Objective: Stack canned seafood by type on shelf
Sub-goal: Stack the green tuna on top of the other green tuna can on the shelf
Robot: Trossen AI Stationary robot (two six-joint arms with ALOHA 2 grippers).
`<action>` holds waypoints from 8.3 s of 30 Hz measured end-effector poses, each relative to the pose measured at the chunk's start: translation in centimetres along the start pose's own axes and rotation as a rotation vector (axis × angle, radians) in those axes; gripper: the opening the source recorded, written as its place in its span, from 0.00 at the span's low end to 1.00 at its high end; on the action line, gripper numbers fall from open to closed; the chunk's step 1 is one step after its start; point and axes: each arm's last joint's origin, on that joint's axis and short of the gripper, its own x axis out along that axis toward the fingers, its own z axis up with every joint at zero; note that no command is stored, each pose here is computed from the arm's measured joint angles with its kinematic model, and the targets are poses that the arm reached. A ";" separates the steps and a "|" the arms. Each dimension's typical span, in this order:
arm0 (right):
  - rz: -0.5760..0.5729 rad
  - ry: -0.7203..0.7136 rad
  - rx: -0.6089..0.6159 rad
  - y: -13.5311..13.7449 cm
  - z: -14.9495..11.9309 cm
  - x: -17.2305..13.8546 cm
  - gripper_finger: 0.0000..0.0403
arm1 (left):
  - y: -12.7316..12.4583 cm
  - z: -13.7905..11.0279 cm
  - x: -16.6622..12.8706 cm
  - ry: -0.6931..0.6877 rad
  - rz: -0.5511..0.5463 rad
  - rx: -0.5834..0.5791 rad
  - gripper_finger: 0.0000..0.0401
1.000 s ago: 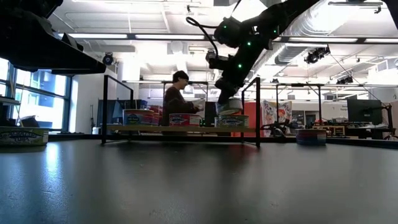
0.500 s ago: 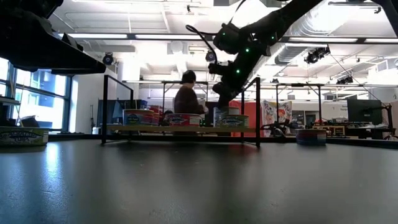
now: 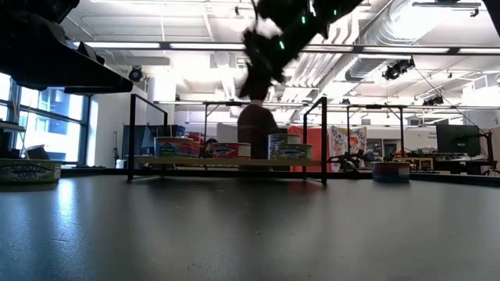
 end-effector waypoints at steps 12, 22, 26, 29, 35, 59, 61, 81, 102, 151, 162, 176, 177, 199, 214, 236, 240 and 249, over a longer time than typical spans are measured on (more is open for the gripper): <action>0.446 -0.198 -0.210 18.1 -6.6 -2.0 0.18 | 0.1 1.3 -1.2 0.052 -0.016 -0.004 0.29; 0.234 -0.199 -0.292 21.4 -12.4 -3.2 0.15 | 4.0 5.4 -3.9 0.527 0.298 -0.174 0.29; 0.201 -0.196 -0.294 20.4 -13.1 -2.6 0.15 | 5.4 4.6 -5.3 0.751 0.448 -0.378 0.29; 0.183 -0.206 -0.284 19.6 -13.2 -2.1 0.15 | 5.8 3.2 -6.0 0.850 0.545 -0.492 0.29; 0.208 -0.213 -0.251 19.5 -13.2 -2.0 0.15 | 5.9 2.4 -5.0 0.787 0.635 -0.507 0.29; 0.255 -0.313 -0.266 20.5 -12.6 -2.8 0.15 | 9.8 -0.1 0.8 1.177 0.934 -0.489 0.06; 0.253 -0.311 -0.254 20.4 -12.5 -2.7 0.15 | 9.4 1.0 1.0 1.156 0.913 -0.490 0.05; 0.257 -0.310 -0.267 20.6 -12.6 -2.8 0.15 | 9.0 0.8 3.3 1.045 0.753 -0.489 0.00; 0.278 -0.260 -0.269 19.8 -12.8 -2.1 0.27 | 4.4 2.6 7.7 0.502 0.252 -0.009 0.00; 0.026 0.086 -0.588 24.7 -15.8 -4.4 0.00 | 2.4 1.9 7.0 0.238 0.064 -0.007 0.00; 0.031 0.063 -0.574 25.9 -14.6 -5.5 0.00 | 2.4 1.9 7.0 0.238 0.065 -0.006 0.00; 0.025 0.158 -0.604 25.7 -13.0 -6.4 0.00 | 2.4 1.9 7.0 0.238 0.066 -0.013 0.00; 0.079 0.183 -0.573 25.7 -13.0 -6.4 0.00 | 2.4 1.9 7.0 0.238 0.066 -0.013 0.00; 0.026 0.090 -0.430 22.5 -19.1 -2.9 0.22 | 2.3 1.9 7.0 0.238 0.062 -0.003 0.00; -0.195 0.064 -0.655 22.4 -19.0 -2.1 0.01 | 2.4 2.0 7.0 0.227 0.068 -0.004 0.00; -0.352 0.069 -0.621 11.7 -7.7 -3.2 0.00 | 2.3 2.4 7.1 0.194 0.062 -0.014 0.00; -0.314 0.153 -0.578 8.2 -7.9 -1.9 0.00 | 2.3 2.4 7.1 0.194 0.062 -0.015 0.00; -0.298 0.229 -0.421 4.7 -8.4 -1.0 0.00 | 2.3 2.4 7.1 0.194 0.062 -0.015 0.00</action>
